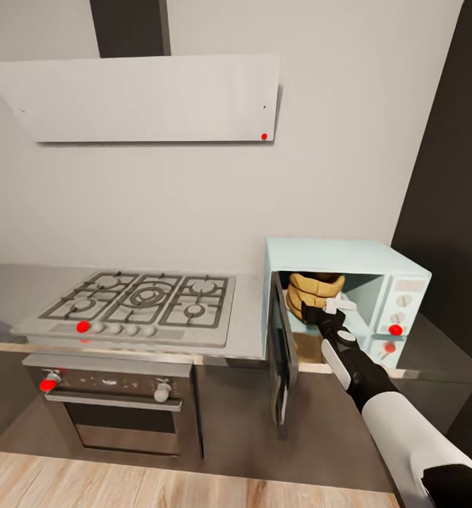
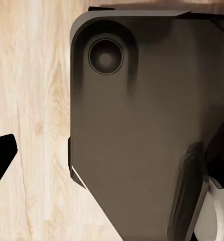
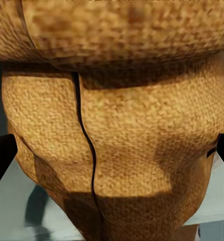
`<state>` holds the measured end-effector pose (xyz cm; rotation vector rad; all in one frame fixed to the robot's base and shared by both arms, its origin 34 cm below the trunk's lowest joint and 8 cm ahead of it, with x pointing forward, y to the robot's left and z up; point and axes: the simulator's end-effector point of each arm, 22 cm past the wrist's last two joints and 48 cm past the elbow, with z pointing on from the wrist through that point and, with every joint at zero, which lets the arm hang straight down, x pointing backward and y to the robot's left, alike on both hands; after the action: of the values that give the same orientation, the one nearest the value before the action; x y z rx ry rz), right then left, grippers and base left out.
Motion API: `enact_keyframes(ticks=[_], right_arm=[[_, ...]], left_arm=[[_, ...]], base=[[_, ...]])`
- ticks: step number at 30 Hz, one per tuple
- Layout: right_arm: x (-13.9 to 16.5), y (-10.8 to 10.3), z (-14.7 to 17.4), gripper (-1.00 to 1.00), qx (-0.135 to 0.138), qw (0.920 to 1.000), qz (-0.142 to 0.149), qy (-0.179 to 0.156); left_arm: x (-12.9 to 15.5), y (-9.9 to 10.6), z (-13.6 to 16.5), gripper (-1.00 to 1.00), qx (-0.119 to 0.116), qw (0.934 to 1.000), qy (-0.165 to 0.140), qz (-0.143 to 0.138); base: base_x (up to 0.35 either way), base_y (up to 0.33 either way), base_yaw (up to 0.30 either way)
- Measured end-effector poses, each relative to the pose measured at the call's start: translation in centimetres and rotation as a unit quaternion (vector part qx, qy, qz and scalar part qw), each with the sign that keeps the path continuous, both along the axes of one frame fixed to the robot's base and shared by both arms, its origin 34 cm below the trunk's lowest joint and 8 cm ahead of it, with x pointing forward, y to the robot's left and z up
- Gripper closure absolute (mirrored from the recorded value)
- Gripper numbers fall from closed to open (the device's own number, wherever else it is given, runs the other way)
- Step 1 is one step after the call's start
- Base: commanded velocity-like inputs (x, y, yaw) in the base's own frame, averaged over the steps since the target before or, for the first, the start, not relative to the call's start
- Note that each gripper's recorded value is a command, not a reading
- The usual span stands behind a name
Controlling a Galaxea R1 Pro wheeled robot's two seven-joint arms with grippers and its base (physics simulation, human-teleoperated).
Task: In the kitchen, take the popcorn bag from the countertop, put it into the microwave, and heat it until the popcorn is cooked so the cooked popcorn ends up inside the bag.
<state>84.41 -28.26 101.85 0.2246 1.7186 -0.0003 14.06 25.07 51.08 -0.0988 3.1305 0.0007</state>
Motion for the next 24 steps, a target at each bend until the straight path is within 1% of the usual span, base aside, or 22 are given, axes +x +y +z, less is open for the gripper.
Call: enact_keyframes(ticks=[4,8,24], right_arm=[[0.0,-0.04,0.0,-1.0,0.0,1.0,0.0,0.0],[-0.02,-0.59,0.02,-1.0,-0.003,1.0,-0.003,0.0],[-0.02,-0.6,0.02,-1.0,-0.004,1.0,-0.003,0.0]], left_arm=[[0.0,-0.02,0.0,-1.0,0.0,1.0,0.0,0.0],[0.0,-0.01,0.0,-1.0,0.0,1.0,0.0,0.0],[-0.03,-0.08,0.0,-1.0,-0.001,1.0,0.001,0.0]], base=[[0.082,0.0,0.0],[0.082,0.0,0.0],[0.082,0.0,0.0]])
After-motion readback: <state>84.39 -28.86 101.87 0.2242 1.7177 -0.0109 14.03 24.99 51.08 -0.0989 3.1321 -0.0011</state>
